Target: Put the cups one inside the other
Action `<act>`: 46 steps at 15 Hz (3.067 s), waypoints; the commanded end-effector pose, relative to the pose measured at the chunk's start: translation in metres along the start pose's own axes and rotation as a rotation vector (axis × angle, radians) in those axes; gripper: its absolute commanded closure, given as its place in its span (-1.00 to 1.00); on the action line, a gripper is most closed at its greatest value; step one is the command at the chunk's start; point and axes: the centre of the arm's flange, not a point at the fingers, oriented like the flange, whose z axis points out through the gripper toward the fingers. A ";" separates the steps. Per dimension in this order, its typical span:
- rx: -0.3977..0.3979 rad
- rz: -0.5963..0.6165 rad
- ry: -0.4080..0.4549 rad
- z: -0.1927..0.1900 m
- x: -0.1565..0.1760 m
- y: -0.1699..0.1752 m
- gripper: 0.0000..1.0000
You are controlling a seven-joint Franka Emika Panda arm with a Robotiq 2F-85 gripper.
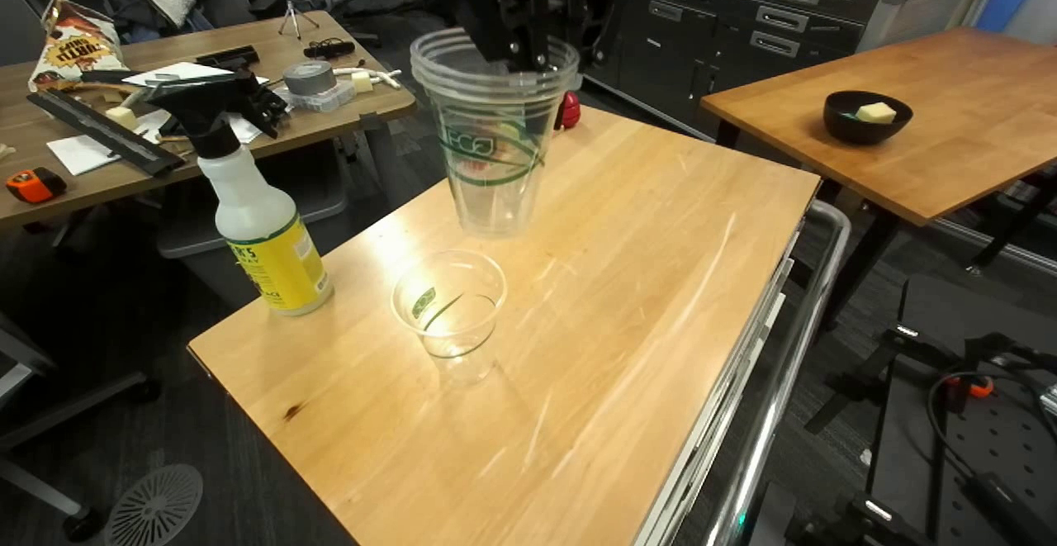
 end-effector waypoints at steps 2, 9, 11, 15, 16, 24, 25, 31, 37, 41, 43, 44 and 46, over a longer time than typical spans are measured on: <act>0.040 -0.044 -0.045 0.009 0.022 -0.022 0.89; 0.029 -0.059 -0.049 0.023 0.030 -0.035 0.89; 0.021 -0.062 -0.036 0.029 0.030 -0.039 0.89; -0.002 -0.064 0.003 0.041 0.033 -0.045 0.89; -0.008 -0.066 0.003 0.044 0.034 -0.046 0.89; -0.069 -0.090 0.077 0.058 0.041 -0.048 0.88; -0.072 -0.093 0.082 0.059 0.042 -0.049 0.88; -0.092 -0.104 0.073 0.066 0.042 -0.050 0.83; -0.100 -0.114 0.070 0.068 0.039 -0.051 -0.10; -0.096 -0.116 0.071 0.067 0.037 -0.051 -0.72; -0.093 -0.116 0.074 0.066 0.036 -0.049 -0.99; -0.093 -0.116 0.074 0.065 0.036 -0.049 -1.00; -0.094 -0.118 0.075 0.065 0.036 -0.048 -1.00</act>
